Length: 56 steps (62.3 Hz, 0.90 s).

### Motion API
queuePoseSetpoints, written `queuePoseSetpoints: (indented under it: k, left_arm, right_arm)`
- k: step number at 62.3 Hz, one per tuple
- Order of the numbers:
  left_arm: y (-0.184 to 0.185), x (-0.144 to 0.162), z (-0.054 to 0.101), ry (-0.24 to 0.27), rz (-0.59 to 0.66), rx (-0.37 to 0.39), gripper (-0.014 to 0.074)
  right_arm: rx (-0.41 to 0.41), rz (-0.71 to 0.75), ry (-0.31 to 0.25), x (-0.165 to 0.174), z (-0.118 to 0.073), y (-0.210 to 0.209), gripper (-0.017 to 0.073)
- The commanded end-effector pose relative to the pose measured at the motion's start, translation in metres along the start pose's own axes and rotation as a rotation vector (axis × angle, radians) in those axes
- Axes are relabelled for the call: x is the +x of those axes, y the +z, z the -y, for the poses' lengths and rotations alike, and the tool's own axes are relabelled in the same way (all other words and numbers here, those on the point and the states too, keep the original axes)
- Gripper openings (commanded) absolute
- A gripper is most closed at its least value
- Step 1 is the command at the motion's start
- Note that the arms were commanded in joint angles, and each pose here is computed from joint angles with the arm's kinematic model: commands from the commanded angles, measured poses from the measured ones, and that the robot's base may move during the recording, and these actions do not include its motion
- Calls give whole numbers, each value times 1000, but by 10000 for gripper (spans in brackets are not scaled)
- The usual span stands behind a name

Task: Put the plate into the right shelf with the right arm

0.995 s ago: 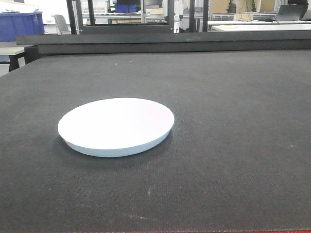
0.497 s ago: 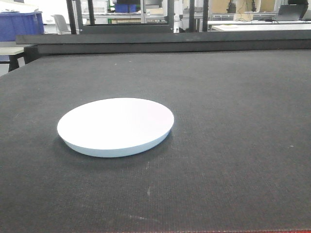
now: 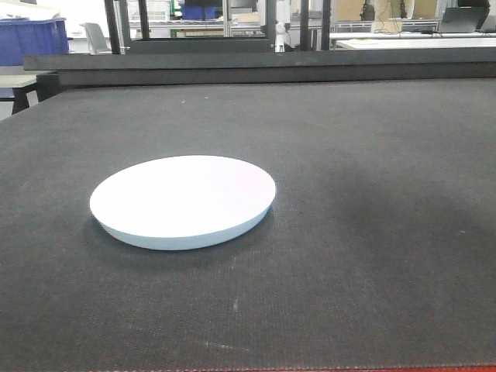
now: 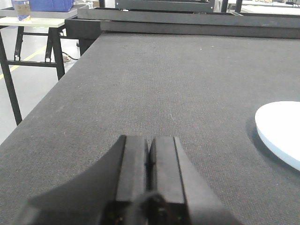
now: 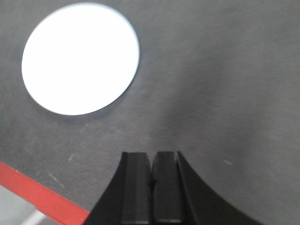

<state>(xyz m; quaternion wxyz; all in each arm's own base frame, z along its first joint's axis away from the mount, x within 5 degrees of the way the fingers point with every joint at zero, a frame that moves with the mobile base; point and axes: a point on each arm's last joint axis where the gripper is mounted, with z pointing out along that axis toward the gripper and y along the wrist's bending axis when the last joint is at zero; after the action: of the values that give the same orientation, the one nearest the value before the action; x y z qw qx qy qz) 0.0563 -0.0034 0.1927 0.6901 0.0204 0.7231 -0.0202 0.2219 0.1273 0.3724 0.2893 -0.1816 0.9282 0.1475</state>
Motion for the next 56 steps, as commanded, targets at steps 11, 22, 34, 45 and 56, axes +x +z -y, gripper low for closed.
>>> queuePoseSetpoints:
  k: [11, 22, 34, 45, 56]
  left_arm:
    - [0, -5, 0, -9, 82, -5, -47]
    - [0, -5, 0, -9, 82, -5, -47]
    - [0, -5, 0, -9, 82, -5, -47]
    - [0, -5, 0, -9, 82, -5, -47]
    - [0, -5, 0, -9, 82, -5, -47]
  right_arm:
    - [-15, -262, -100, -49, -33, 110, 398]
    - [16, -472, -44, -75, -37, 178, 617]
    - [-4, -420, 34, -96, -47, 204, 614]
    - [56, -393, 25, -100, -40, 201, 614]
    - [56, -394, 23, -100, -40, 201, 611]
